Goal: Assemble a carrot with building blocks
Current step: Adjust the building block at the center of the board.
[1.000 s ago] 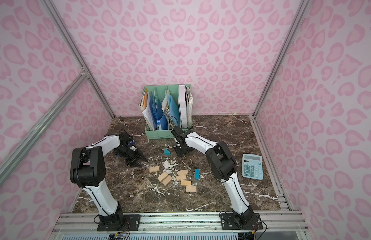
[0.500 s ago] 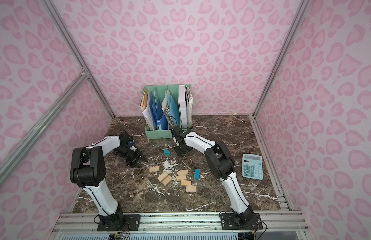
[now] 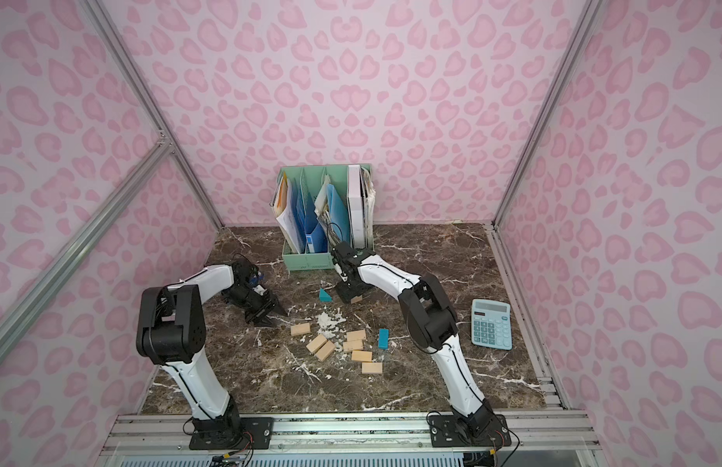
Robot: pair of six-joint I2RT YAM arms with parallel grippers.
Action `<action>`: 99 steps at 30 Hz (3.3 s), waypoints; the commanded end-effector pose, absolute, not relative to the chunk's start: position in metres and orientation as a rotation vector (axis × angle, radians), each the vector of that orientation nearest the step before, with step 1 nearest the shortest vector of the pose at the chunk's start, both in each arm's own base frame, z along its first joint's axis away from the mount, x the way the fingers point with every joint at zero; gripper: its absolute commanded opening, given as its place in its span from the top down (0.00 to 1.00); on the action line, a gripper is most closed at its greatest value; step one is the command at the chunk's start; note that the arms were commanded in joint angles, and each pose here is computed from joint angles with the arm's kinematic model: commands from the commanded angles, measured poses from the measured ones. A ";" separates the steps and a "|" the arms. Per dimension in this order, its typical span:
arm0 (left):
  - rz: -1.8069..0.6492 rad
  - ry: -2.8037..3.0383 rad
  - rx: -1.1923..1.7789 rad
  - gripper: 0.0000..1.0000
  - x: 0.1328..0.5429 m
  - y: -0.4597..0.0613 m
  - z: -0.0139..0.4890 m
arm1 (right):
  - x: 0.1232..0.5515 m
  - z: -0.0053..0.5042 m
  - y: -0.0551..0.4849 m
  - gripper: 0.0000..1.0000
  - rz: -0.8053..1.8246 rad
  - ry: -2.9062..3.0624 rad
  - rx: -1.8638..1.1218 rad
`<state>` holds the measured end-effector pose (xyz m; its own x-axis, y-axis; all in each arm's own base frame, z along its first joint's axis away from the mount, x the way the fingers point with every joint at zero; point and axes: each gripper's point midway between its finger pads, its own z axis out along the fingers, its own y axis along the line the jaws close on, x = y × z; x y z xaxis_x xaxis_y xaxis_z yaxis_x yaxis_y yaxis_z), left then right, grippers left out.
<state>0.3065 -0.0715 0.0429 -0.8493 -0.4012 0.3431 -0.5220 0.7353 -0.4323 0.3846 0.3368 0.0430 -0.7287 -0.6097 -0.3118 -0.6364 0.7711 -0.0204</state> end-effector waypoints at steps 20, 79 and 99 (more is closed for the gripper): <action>0.794 -2.696 0.713 0.50 0.307 -0.073 0.041 | 0.376 0.038 0.307 0.36 0.132 2.589 -1.112; 0.794 -2.677 0.700 0.50 0.303 -0.075 0.040 | 0.382 0.026 0.305 0.95 0.137 2.686 -1.005; 0.797 -2.673 0.706 0.50 0.302 -0.075 0.040 | 0.396 0.025 0.307 0.97 0.116 2.666 -0.999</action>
